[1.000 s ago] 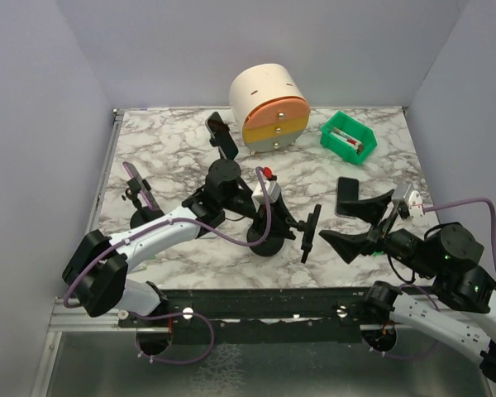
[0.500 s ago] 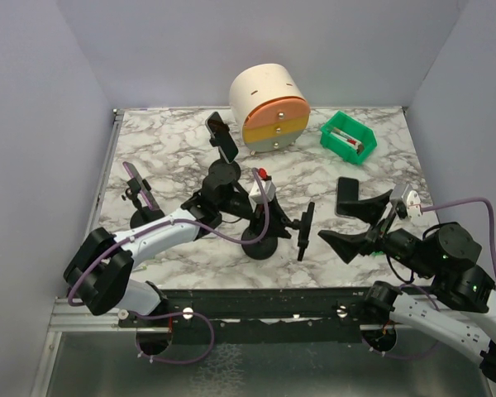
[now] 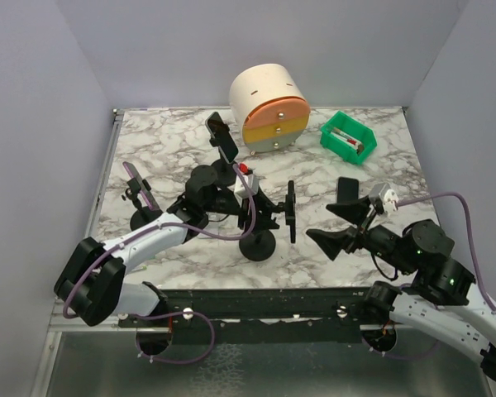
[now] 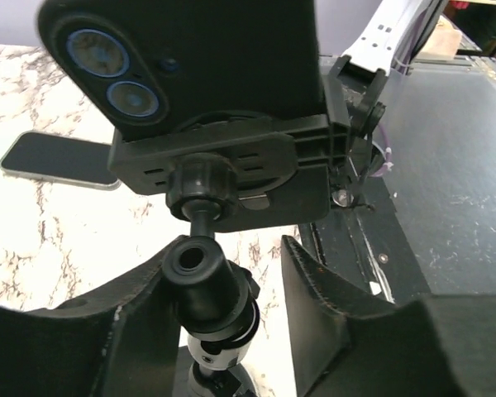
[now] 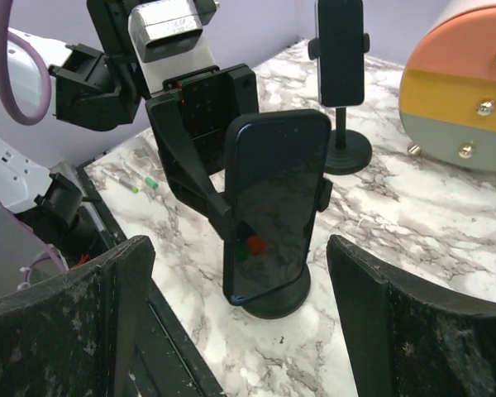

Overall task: Remove the phone from the phone stand
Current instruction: Place the phone stand at the center of the board.

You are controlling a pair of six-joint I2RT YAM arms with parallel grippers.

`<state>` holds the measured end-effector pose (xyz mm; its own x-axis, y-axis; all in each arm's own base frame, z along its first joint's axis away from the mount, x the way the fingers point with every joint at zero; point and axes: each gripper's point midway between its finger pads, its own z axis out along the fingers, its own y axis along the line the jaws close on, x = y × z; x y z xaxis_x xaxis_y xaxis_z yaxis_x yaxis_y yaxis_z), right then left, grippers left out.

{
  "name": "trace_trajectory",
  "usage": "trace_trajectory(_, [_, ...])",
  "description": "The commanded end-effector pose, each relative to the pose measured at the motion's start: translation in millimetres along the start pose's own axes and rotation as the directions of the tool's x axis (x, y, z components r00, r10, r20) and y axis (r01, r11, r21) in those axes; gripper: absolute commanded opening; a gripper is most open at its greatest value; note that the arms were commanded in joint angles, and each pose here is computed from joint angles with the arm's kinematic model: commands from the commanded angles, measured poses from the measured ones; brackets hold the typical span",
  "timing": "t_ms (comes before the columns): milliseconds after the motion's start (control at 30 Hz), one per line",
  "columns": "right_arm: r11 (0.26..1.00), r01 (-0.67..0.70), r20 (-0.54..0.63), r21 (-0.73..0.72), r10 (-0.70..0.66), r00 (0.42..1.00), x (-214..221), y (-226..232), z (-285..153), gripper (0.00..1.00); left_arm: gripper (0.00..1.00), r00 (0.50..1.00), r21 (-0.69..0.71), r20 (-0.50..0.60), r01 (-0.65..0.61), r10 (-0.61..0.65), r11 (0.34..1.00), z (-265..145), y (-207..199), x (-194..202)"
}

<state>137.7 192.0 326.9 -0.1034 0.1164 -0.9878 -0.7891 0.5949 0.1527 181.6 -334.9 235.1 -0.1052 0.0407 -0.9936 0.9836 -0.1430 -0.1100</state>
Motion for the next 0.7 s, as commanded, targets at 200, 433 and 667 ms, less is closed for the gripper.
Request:
trace_trajectory(200, [0.997, -0.077, -0.027, -0.013, 0.077, 0.997, -3.1, 6.9, 24.2, 0.94, 0.58, 0.992, -0.078, 0.039, -0.114, 0.118, 0.99, -10.0, -2.4, -16.5])
trace_trajectory(433, [0.994, -0.091, -0.052, -0.053, 0.088, 0.995, -8.1, 16.3, 39.6, 1.0, 0.58, 0.989, -0.086, 0.046, -0.138, 0.142, 0.987, -11.5, -3.7, -21.7])
trace_trajectory(667, [0.996, -0.062, -0.036, -0.059, 0.06, 0.998, -15.8, 16.6, 55.1, 1.0, 0.58, 0.983, -0.086, 0.045, -0.176, 0.18, 0.981, -12.2, -4.9, -21.7])
